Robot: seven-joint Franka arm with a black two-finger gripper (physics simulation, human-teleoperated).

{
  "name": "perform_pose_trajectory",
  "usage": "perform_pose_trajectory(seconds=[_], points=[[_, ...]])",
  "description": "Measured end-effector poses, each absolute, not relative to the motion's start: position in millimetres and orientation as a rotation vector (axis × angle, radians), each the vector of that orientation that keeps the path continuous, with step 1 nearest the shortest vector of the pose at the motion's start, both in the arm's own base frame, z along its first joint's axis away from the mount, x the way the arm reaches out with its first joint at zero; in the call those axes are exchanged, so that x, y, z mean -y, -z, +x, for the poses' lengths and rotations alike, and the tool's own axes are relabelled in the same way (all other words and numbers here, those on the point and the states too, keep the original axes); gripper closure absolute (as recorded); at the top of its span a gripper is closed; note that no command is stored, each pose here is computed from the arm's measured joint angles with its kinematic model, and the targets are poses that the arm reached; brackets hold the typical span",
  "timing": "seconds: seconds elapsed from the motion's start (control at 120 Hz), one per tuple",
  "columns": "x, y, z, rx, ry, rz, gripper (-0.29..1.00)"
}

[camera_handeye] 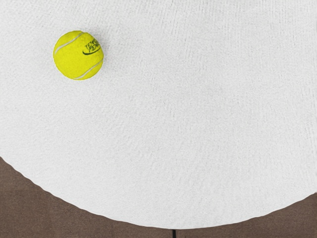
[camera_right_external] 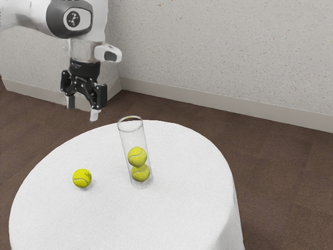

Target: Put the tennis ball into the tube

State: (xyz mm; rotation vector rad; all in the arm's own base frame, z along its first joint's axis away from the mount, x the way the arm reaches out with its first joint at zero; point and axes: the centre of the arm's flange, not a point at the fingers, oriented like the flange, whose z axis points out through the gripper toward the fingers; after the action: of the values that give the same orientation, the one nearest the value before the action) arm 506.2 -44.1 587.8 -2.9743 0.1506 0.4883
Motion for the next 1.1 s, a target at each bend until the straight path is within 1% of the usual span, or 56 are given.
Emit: perform_pose_trajectory(seconds=[0.125,0.217,0.392,0.475,0.633,0.717,0.817,0.942,1.1], points=[[34.9,-588.9,524.2,-0.149,-0.307,-3.010,0.00],[8.1,-585.1,534.5,-0.095,-0.237,-3.018,0.00],[-61.4,-483.9,535.4,0.004,-0.292,-3.039,0.00],[-98.1,-450.7,537.2,0.068,-0.254,-3.062,0.00],[-152.6,-408.6,528.4,0.125,-0.187,-3.028,0.00],[-150.1,-384.8,538.1,0.062,-0.160,-3.005,0.00],[-126.6,-372.1,553.6,-0.051,-0.097,-2.981,0.00],[-127.9,-361.8,559.9,-0.080,-0.038,-2.967,0.00],[-125.6,-361.1,564.7,-0.120,0.021,-2.929,0.00]])
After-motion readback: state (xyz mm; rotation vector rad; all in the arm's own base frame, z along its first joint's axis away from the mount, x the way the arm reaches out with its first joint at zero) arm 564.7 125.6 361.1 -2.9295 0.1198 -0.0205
